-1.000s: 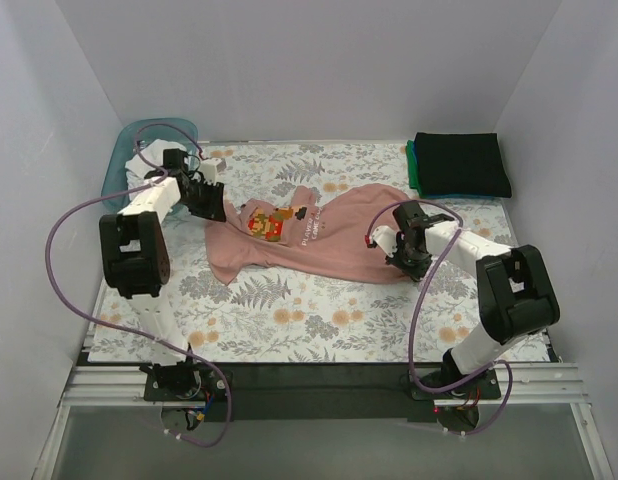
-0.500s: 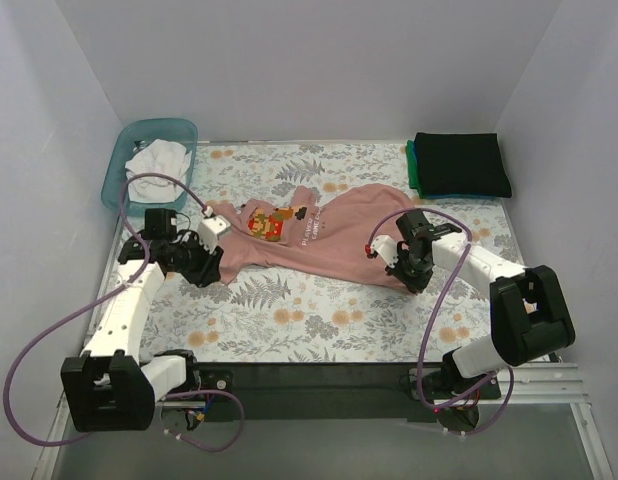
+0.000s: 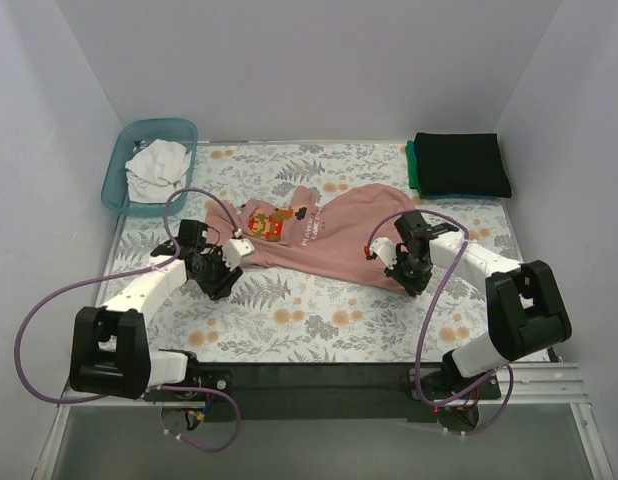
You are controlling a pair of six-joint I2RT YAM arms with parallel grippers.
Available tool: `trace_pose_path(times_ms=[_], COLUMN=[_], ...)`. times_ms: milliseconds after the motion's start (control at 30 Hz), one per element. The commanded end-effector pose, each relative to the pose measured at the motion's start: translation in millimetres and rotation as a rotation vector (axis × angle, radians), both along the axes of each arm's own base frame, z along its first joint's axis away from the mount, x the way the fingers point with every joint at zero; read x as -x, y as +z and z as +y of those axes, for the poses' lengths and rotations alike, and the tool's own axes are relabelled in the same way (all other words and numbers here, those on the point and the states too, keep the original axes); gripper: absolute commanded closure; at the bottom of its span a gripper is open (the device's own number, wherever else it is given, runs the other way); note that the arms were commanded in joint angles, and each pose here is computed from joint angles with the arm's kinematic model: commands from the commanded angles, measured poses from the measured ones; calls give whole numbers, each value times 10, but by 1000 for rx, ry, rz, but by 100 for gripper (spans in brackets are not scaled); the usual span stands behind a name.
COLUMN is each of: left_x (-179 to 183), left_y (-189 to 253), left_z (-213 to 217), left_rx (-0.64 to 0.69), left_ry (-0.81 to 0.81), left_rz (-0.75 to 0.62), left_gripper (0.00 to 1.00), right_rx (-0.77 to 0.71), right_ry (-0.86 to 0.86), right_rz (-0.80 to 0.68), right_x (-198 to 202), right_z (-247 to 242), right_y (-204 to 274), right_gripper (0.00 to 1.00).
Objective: Fold and stack the t-shirts
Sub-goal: Flatten the tshirt out
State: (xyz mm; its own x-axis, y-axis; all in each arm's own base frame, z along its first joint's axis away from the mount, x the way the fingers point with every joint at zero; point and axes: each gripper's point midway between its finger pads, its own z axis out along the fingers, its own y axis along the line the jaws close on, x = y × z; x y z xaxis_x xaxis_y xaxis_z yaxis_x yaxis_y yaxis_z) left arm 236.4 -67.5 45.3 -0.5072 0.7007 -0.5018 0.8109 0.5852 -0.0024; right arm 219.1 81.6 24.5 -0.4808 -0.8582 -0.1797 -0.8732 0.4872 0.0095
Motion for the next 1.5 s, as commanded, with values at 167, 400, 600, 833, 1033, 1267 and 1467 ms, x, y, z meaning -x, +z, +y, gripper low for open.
trace_pose_path(times_ms=[167,400,600,833,1033,1267,1467], left_x=[-374,-435,-308,-151,-559,-1313,-1638], left_y=[-163,-252,-436,-411,731,2448,3481], left_z=[21,51,69,226,95,157,348], left_rx=[-69,-109,-125,-200,34,229,329], left_ry=[0,-2,-13,7,154,367,555], left_rz=[-108,-92,-28,8,-128,-514,-779], left_gripper=[57,58,69,100,100,100,100], right_rx=[-13,-8,-4,-11,-12,-48,-82], right_ry=[-4,0,0,-15,-49,-174,-268], right_rz=[34,31,33,-12,-244,-609,-960], right_x=[64,51,44,-37,-484,-1309,-1730], right_z=[29,24,21,30,-25,-231,-464], right_y=[-34,-40,-53,59,598,1744,2989], right_gripper=[99,99,99,99,99,99,99])
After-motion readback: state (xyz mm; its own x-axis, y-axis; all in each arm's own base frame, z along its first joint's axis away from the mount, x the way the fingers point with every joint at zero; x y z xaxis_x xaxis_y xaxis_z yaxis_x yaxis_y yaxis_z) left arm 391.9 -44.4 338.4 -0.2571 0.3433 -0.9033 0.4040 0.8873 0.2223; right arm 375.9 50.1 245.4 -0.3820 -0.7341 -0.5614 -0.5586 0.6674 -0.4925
